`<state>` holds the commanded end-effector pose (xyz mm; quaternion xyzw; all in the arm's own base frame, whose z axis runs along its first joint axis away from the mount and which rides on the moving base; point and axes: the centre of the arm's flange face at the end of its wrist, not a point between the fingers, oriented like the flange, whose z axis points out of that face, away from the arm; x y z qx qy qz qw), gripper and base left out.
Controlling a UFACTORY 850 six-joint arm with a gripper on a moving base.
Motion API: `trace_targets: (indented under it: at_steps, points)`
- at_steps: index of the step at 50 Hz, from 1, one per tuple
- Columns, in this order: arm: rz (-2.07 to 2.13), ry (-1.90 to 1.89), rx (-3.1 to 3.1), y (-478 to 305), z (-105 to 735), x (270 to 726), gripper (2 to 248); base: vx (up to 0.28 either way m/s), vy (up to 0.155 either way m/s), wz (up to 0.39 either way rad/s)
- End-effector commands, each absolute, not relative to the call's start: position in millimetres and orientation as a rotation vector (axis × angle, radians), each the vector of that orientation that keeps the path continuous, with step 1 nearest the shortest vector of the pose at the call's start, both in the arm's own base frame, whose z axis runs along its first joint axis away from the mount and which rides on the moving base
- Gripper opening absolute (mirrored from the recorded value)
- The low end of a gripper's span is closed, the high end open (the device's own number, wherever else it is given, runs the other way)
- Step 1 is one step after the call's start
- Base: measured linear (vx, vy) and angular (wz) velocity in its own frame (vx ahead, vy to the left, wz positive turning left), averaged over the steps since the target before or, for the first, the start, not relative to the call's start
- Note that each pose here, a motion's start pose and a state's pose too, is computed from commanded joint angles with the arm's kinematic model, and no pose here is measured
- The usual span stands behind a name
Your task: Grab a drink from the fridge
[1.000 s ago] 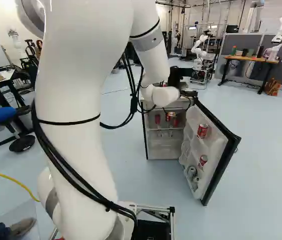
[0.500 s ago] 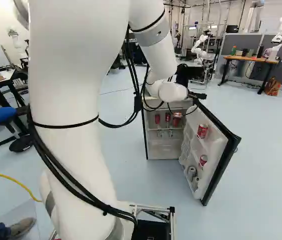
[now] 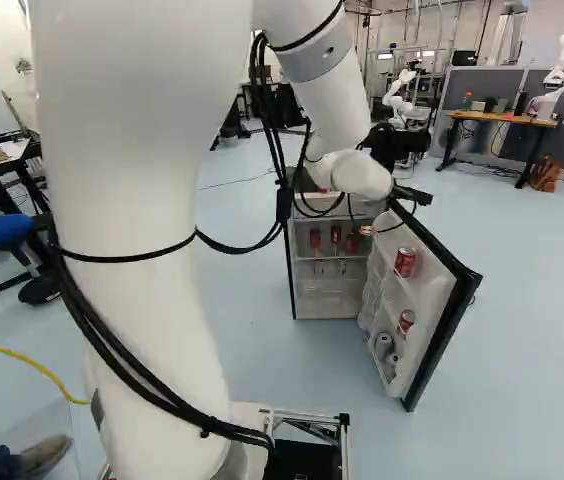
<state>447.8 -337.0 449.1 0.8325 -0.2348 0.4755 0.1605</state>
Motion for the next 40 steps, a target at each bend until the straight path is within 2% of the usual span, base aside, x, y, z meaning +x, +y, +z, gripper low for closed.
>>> trace_targets:
  at_steps: [40]
  points:
    - [1.186,-0.848,2.392,-395,477,430,247,0.000,0.000,0.000]
